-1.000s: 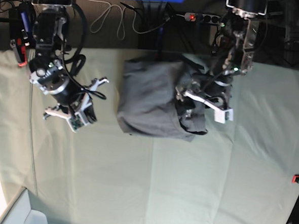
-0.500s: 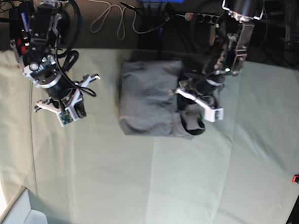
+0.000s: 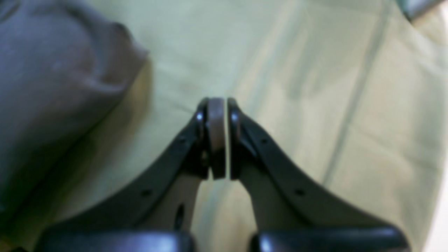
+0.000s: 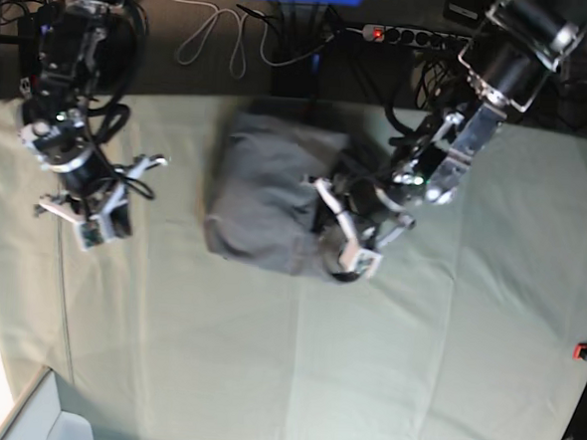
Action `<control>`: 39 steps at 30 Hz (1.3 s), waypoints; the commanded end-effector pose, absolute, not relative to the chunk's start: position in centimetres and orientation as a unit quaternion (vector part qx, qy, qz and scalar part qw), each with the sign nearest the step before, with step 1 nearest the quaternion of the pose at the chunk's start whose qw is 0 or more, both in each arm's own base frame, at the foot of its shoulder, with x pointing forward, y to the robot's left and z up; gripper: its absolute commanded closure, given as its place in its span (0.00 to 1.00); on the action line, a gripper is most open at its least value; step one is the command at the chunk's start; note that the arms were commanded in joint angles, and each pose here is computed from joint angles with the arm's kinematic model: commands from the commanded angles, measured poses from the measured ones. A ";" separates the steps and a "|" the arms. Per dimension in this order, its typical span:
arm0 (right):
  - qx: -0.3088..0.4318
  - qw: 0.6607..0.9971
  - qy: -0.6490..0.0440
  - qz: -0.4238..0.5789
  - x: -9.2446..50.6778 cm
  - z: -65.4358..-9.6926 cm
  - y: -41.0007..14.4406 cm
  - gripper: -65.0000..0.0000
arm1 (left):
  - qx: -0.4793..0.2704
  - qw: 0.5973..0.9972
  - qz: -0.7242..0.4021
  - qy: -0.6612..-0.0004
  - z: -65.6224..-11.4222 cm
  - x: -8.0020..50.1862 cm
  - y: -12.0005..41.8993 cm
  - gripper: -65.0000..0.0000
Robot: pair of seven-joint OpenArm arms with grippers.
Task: Layout the t-shirt on the table in an organized manner, then fold the t-shirt properly
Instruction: 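Push the folded shirt with the left gripper to square its shape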
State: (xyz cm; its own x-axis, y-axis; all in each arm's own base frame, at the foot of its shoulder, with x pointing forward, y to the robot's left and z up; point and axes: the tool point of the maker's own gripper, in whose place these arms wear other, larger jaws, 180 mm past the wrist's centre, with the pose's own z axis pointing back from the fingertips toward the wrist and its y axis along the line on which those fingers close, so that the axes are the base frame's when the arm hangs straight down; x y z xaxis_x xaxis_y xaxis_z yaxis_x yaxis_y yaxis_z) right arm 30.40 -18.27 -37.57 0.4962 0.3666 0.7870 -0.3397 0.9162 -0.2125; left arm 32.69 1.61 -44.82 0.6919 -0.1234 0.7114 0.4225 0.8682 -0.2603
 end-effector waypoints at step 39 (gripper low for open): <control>0.053 0.888 -0.433 0.145 36.0 -42.0 -18.7 1.00 | -0.195 0.701 -0.528 -0.437 -39.1 41.6 -3.7 1.00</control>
State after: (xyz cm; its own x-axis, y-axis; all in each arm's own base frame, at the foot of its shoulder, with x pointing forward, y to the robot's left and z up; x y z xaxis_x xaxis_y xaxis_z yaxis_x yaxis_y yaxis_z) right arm 34.93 -18.66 -43.53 0.6271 0.2116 0.7497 -0.2964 0.9548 -0.0216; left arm 39.57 -2.80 -42.04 0.1121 -0.6119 0.7829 0.9227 0.3566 0.1466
